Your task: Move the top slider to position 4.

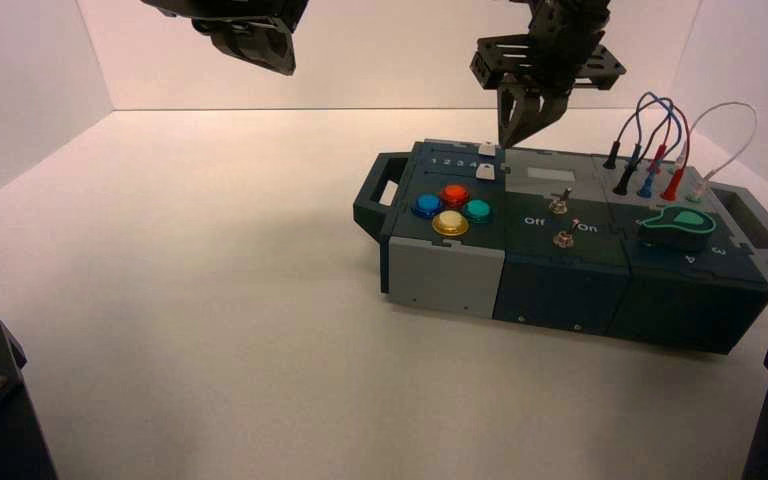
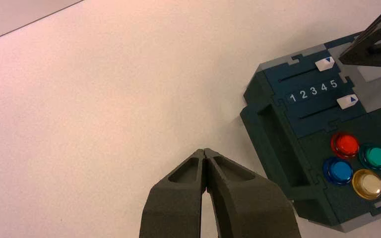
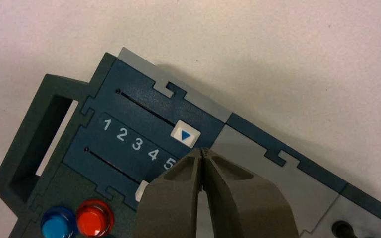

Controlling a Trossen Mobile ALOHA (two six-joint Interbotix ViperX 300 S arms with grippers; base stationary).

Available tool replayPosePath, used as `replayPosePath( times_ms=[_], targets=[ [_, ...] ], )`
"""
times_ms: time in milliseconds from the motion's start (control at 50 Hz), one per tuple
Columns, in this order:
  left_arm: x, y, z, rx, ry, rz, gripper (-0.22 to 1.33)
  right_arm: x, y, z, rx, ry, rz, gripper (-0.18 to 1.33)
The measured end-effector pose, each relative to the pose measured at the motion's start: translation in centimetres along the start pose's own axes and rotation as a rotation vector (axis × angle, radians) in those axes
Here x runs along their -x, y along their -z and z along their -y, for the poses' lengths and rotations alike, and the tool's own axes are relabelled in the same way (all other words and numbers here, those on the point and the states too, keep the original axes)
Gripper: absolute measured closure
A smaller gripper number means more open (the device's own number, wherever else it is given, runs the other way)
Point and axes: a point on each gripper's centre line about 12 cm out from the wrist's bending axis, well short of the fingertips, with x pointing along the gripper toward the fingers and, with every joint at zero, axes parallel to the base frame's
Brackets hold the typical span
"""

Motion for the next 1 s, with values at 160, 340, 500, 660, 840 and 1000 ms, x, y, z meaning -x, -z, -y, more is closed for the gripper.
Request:
replayPosePath(
  times_ms=[160, 340, 500, 660, 840, 1000],
  targets=[
    [0.0, 0.0, 0.0, -0.001, 0.001, 0.000, 1.27, -0.5, -0.1, 0.0, -0.001, 0.001, -0.009, 1.29],
    [0.0, 0.0, 0.0, 0.000, 0.000, 0.000, 1.27, -0.7, -0.3, 0.0, -0.001, 0.001, -0.012, 1.29],
    [0.0, 0.0, 0.0, 0.000, 0.000, 0.000, 1.27, -0.7, -0.7, 0.0, 0.000, 0.000, -0.005, 1.29],
    [0.0, 0.0, 0.0, 0.000, 0.000, -0.003, 1.27, -0.9, -1.1, 0.0, 0.001, 0.001, -0.002, 1.29],
    [0.0, 0.0, 0.0, 0.000, 0.000, -0.003, 1.27, -1.2, -1.1, 0.0, 0.000, 0.001, -0.011, 1.29],
    [0.0, 0.1, 0.0, -0.001, 0.001, -0.005, 1.27, -1.2, -1.1, 0.0, 0.000, 0.001, -0.012, 1.29]
  ],
)
